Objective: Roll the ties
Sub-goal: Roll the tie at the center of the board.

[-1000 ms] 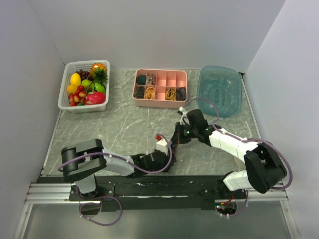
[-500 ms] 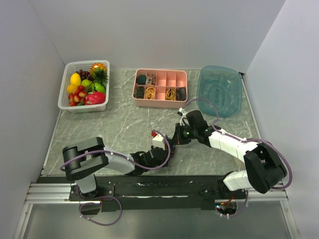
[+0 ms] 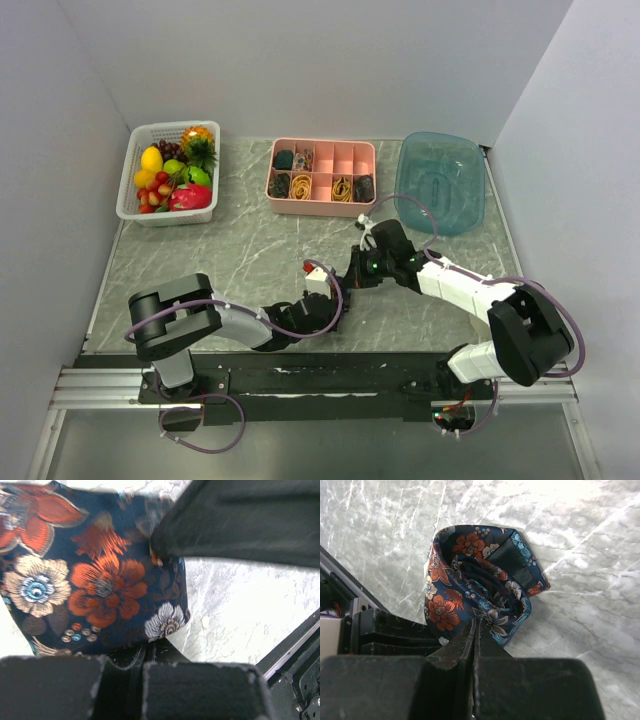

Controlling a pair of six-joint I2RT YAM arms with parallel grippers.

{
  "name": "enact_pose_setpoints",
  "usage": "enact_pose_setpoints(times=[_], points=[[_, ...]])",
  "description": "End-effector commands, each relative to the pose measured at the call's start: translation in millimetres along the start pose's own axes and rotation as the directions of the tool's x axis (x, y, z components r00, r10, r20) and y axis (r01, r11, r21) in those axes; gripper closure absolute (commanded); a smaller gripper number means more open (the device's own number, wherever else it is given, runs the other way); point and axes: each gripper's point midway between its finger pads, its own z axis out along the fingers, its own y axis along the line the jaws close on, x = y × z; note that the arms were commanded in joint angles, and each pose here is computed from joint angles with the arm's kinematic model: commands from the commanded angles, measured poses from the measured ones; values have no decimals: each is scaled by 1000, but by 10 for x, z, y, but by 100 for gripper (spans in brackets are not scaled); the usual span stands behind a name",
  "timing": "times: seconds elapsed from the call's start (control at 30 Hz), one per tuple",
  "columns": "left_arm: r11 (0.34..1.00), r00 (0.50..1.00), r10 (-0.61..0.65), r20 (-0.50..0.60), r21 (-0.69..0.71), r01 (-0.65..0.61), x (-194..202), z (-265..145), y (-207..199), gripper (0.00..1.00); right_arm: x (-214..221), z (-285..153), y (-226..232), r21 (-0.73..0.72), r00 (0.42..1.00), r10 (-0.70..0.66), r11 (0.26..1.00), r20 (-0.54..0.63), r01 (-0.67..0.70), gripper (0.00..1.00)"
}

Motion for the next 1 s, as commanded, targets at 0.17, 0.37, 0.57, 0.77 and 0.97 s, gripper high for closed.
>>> enact_pose_setpoints(times=[0.17, 0.37, 0.57, 0.77, 0.97], points=[[999, 999, 16, 32, -47, -14, -76, 58, 93, 99, -1015, -258, 328, 17, 966, -116, 993, 230, 116, 100], [999, 999, 22, 27, -49, -20, -74, 74, 84, 99, -911, 390, 79, 15, 995, -82, 997, 63, 82, 100], [998, 999, 23, 23, -51, -22, -64, 58, 99, 99, -694, 690, -47, 11, 999, -33, 999, -37, 33, 100], [998, 999, 29, 19, -64, -28, -61, 46, 132, 99, -550, 775, -93, 76, 993, -57, 995, -103, 65, 100], [996, 999, 33, 11, -80, -32, -59, 40, 176, 99, -289, 799, -116, 107, 982, -66, 991, -177, 86, 100]])
